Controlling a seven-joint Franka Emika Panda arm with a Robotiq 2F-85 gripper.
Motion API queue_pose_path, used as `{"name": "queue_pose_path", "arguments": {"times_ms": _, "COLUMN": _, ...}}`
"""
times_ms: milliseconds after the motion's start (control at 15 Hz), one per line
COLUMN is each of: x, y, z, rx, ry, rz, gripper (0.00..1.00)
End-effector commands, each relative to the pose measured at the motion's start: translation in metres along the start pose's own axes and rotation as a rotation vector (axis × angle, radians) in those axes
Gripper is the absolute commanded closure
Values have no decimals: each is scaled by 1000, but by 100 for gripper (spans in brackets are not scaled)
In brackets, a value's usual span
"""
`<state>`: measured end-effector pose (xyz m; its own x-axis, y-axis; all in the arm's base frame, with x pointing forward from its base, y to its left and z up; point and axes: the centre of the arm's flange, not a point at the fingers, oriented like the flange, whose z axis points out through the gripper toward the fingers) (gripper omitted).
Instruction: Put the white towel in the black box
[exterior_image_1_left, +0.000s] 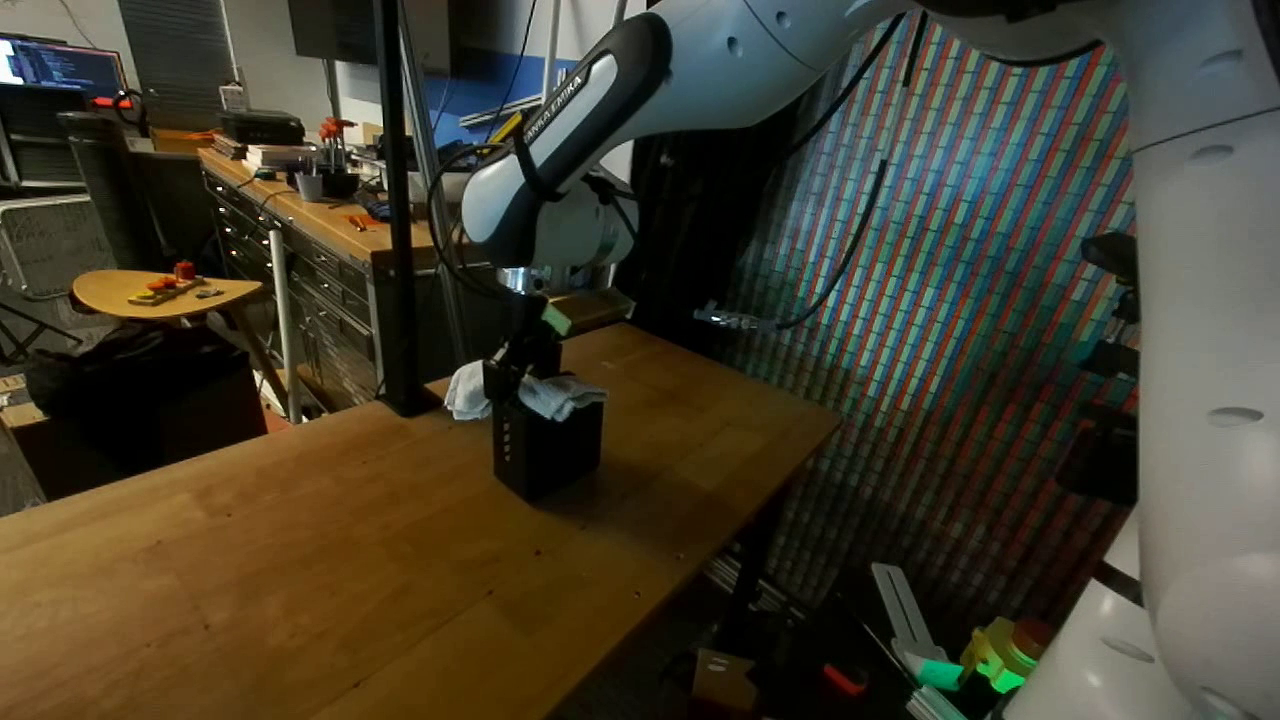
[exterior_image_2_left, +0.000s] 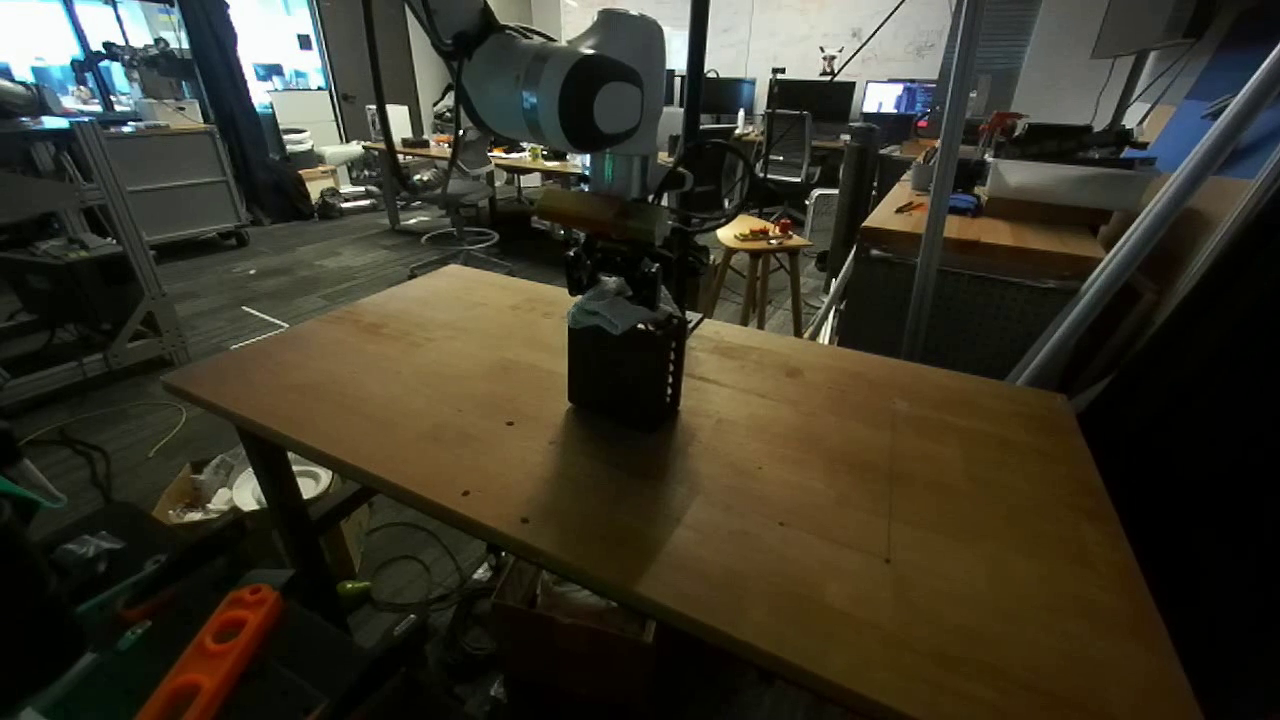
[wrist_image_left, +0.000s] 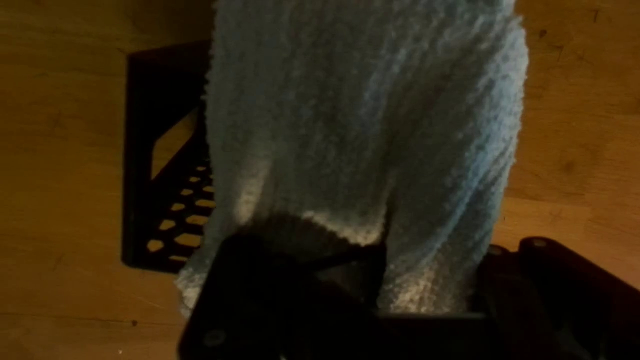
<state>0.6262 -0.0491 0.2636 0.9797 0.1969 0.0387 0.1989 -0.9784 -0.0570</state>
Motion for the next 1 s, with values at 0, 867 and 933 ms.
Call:
{"name": "queue_pose_path", "arguments": {"times_ms": 0, "x": -18, "y": 16, "z": -4, "rx": -9, "ry": 3, "rz": -16, "gripper": 100}}
{"name": "queue_pose_path", "arguments": {"times_ms": 867, "x": -18, "y": 23, "z": 16, "rx": 30, "ry": -27, "rz": -89, "gripper": 100}}
{"name": "queue_pose_path", "arguments": {"times_ms": 933, "x": -18, "y": 21, "z": 17, "rx": 33, "ry": -27, "rz": -91, "gripper": 100}}
